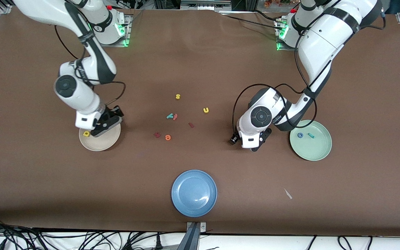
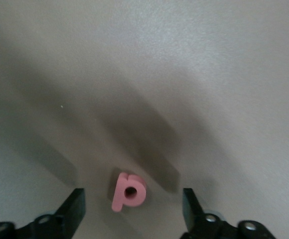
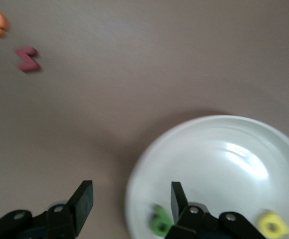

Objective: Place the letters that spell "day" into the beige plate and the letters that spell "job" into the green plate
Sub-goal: 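Place the yellow a on the beige plate while the left gripper returns, then grasp the pink p while the right gripper grasps the cyan y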

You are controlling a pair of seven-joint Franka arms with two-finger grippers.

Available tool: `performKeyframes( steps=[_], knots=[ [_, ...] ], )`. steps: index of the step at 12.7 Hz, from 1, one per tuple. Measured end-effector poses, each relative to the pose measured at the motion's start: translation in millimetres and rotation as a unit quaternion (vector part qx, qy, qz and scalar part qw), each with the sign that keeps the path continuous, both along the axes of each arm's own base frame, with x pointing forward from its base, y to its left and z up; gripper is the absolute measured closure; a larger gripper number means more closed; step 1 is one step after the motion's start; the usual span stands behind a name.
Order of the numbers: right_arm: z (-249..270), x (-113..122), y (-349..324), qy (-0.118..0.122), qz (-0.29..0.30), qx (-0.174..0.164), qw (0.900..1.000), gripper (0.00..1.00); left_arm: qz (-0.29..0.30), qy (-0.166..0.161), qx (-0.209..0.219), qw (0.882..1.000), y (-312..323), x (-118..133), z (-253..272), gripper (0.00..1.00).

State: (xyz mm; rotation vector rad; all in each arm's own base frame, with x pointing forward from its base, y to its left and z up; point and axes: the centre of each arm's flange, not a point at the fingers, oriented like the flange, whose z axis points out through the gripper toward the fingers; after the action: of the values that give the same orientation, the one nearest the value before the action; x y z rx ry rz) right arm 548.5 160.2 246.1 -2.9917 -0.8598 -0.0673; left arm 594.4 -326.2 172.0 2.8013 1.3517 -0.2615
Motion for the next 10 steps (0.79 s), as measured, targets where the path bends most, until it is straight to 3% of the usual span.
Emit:
performKeyframes(
  steps=[3, 5, 6, 8, 9, 10],
  knots=[
    [-10, -20, 72, 0.008, -0.04, 0.007, 0.999, 0.28, 0.005, 0.0, 0.0, 1.0, 2, 1, -4, 0.22],
    [-19, -32, 110, 0.014, -0.057, 0.013, 0.998, 0.28, 0.009, -0.005, -0.004, 1.0, 1, 4, -1, 0.41],
    [-24, -35, 124, 0.013, -0.066, 0.018, 0.998, 0.28, 0.01, -0.005, -0.004, 1.0, 1, 4, -1, 0.41],
    [-38, -43, 145, 0.01, -0.083, 0.029, 0.996, 0.28, 0.011, -0.007, -0.005, 1.0, 0, 5, 0, 0.54],
    [-45, -47, 153, 0.011, -0.09, 0.032, 0.995, 0.28, 0.011, -0.007, -0.005, 1.0, 0, 5, 0, 0.54],
    [-52, -52, 160, 0.013, -0.094, 0.033, 0.995, 0.28, 0.011, -0.008, -0.006, 1.0, 0, 5, 1, 0.63]
  ],
)
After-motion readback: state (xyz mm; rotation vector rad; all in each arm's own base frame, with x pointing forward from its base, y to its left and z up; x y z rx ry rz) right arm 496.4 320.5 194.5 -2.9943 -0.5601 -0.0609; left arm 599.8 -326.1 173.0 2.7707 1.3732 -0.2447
